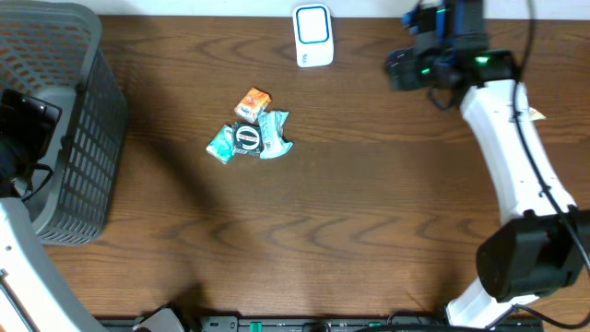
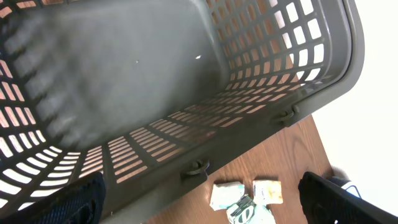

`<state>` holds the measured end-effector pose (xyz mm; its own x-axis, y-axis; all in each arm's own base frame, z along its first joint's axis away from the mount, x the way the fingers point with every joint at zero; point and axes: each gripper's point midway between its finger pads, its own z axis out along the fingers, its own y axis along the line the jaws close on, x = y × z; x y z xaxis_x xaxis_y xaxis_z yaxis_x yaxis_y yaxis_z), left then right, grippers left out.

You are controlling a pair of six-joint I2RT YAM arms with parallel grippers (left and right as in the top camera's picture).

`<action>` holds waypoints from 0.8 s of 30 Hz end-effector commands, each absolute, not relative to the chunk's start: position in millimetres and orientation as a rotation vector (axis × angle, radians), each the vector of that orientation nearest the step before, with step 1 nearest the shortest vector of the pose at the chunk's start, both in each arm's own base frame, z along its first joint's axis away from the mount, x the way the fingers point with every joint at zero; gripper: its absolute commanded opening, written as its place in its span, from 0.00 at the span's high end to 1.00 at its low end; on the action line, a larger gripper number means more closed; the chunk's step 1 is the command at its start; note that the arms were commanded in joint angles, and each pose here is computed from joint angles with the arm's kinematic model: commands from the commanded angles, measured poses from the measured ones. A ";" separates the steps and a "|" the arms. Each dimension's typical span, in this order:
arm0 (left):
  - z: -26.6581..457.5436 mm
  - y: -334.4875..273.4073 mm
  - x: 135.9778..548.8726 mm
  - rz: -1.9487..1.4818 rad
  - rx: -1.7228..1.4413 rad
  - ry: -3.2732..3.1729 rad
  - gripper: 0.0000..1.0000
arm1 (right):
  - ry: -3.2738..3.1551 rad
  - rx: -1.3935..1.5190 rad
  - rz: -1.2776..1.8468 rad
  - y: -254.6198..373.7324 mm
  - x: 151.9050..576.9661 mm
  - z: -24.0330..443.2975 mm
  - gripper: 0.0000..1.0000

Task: Scan the item barcode
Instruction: 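Move the right gripper to the green wipes pack and grasp it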

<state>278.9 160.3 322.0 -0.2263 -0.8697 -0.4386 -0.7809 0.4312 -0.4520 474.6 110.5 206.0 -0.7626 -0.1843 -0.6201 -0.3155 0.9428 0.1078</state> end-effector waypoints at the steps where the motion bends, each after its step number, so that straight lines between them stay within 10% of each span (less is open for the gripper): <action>1: 328.7 161.5 277.0 -0.173 -1.388 2.019 0.02 | 2.487 -0.490 0.488 170.9 454.2 191.9 0.29; 24: 328.8 161.4 276.9 -0.173 -1.387 2.019 0.02 | 2.700 -0.453 0.701 333.5 414.5 70.5 0.41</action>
<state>278.9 160.4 322.0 -0.2262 -0.8696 -0.4388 -0.7811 0.4311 -0.4518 414.7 327.9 85.2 -0.8590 -0.2884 -0.4229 -0.4567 0.8051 0.3786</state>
